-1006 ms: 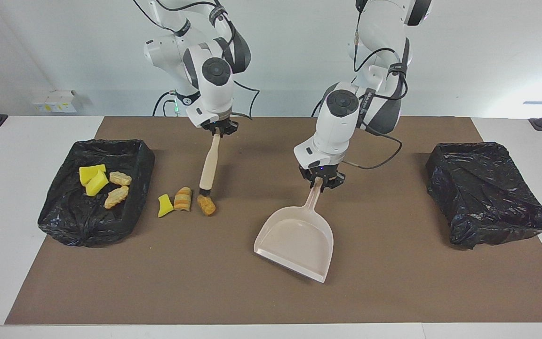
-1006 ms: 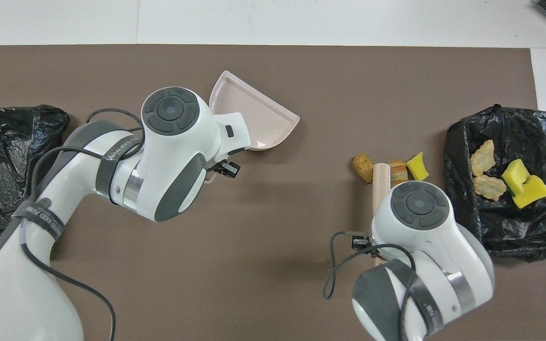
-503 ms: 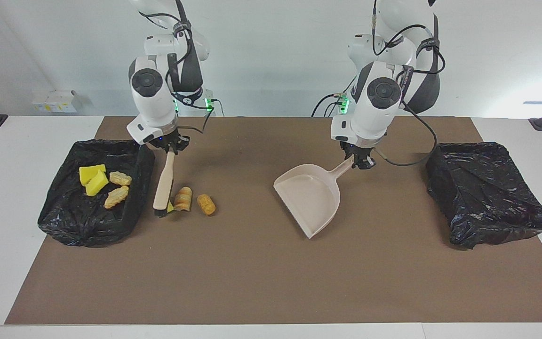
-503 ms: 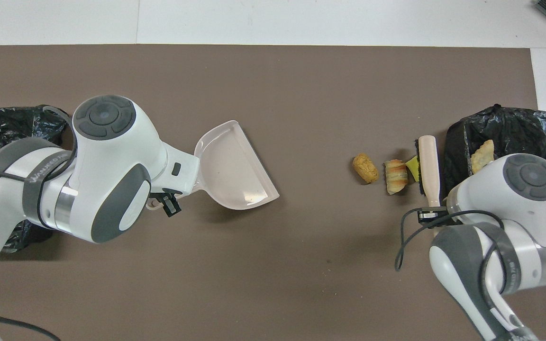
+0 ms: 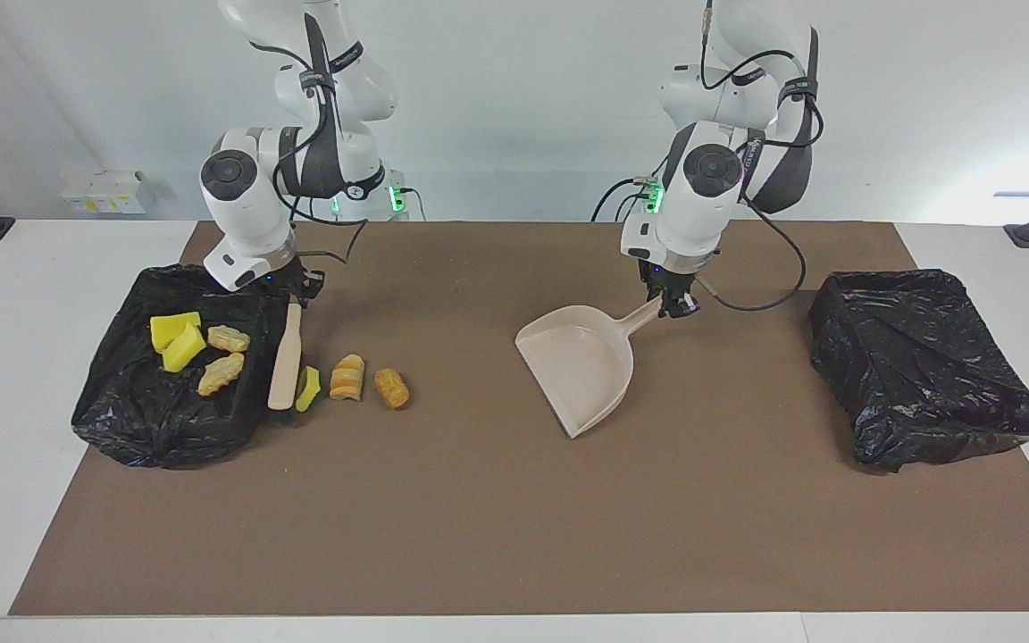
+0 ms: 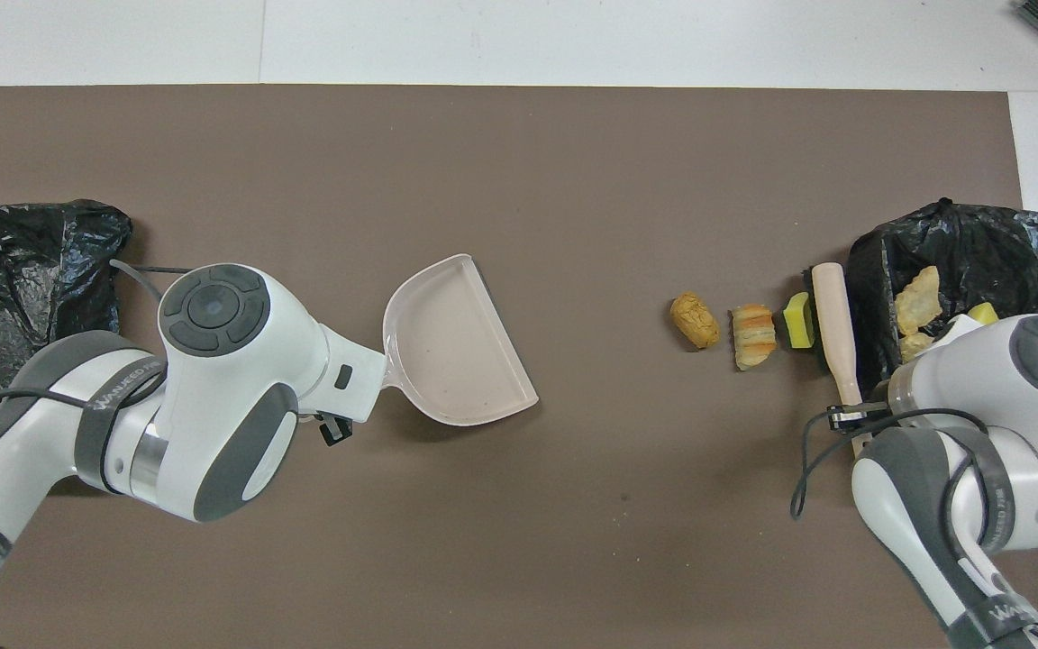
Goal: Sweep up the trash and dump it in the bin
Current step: 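Lift the brush with the right gripper while the left gripper drags dustpan, then sweep the bread and sponge pieces toward the dustpan with the right gripper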
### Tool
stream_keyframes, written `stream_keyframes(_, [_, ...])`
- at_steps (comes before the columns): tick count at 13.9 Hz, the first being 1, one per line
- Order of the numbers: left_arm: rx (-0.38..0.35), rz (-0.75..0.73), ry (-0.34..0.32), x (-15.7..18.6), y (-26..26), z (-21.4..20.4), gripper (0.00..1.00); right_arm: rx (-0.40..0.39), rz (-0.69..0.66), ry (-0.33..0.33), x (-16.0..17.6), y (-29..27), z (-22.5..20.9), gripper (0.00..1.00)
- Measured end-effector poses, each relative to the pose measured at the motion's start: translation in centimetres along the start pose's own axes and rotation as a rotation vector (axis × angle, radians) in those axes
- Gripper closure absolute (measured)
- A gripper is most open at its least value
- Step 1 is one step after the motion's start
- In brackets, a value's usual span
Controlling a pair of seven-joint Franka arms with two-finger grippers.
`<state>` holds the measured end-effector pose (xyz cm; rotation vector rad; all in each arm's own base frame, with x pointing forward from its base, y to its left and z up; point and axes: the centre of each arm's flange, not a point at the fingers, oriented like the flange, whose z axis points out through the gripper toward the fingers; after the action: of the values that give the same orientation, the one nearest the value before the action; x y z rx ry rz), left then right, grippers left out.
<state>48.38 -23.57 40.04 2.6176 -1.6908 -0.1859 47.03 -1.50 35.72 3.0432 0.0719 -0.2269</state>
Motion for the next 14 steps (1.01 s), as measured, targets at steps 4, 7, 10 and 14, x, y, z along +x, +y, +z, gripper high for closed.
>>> stream_keyframes(4, [0.023, -0.008, 0.024, 0.8, 0.9, 0.8, 0.68, -0.01, -0.094, -0.031, 0.3, -4.2, 1.5, 0.74])
stream_keyframes(7, [0.033, -0.015, 0.035, 1.5, 1.8, 1.1, 0.68, -0.016, -0.169, -0.033, 1.0, -7.6, 1.9, 0.74])
stream_keyframes(10, [0.028, -0.021, 0.029, 1.4, 1.9, 1.5, 0.68, -0.015, -0.196, -0.03, 1.7, -11.0, 1.9, 0.74])
stream_keyframes(14, [0.028, -0.023, 0.028, 1.3, 1.9, 1.7, 0.68, 0.019, -0.146, -0.028, 2.1, -16.8, 1.9, 0.74])
